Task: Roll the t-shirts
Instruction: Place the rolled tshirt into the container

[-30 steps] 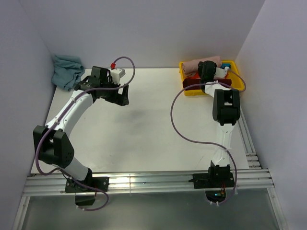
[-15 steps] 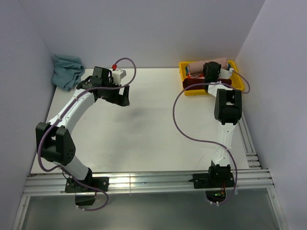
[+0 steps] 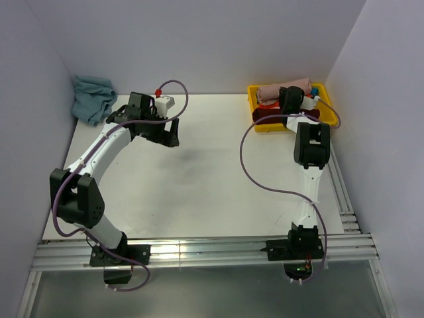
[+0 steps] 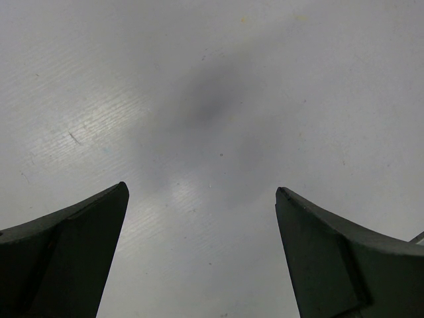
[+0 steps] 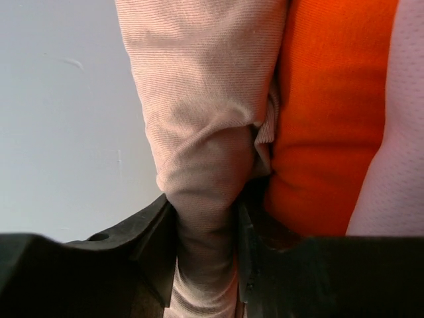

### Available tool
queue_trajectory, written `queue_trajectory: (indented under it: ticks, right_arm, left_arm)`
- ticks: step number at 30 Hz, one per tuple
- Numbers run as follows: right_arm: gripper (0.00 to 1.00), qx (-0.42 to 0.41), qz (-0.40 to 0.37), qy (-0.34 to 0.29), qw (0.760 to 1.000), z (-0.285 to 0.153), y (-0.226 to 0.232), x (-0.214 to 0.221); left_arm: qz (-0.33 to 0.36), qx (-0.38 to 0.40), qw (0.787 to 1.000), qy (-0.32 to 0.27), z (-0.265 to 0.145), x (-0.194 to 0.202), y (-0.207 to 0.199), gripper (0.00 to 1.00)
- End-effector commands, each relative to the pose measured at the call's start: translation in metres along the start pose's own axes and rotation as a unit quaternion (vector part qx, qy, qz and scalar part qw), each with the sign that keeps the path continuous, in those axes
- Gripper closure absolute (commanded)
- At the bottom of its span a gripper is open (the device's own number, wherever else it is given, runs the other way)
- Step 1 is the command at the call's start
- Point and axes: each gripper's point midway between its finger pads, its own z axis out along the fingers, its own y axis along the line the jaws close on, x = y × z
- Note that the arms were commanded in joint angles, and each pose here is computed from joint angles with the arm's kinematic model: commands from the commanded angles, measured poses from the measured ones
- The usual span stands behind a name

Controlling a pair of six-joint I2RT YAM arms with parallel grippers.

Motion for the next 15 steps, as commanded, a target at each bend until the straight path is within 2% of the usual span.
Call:
queue_trajectory:
  ticks: [1, 4, 9, 15]
  right_arm:
    - [0.59, 0.001, 0.017, 0.016, 1.0, 0.001, 0.002, 0.001]
    - [0.51, 0.01, 0.019, 0.02, 1.0, -0.005, 0.001, -0.003]
    - [0.44, 0.018, 0.02, 0.024, 0.999, -0.017, 0.006, -0.009]
    - [0.43, 0.018, 0.025, 0.031, 0.999, -0.03, 0.015, -0.016]
  left_arm:
    - [0.014, 0.012, 0.999, -0.027, -0.008, -0.018, -0.006, 0.01]
    - [0.015, 0.009, 0.999, -0.029, -0.009, -0.019, -0.005, 0.01]
    - [0.014, 0.011, 0.999, -0.028, -0.009, -0.019, -0.005, 0.0]
    - [0.013, 0.007, 0.999, -0.03, -0.01, -0.02, -0.005, 0.01]
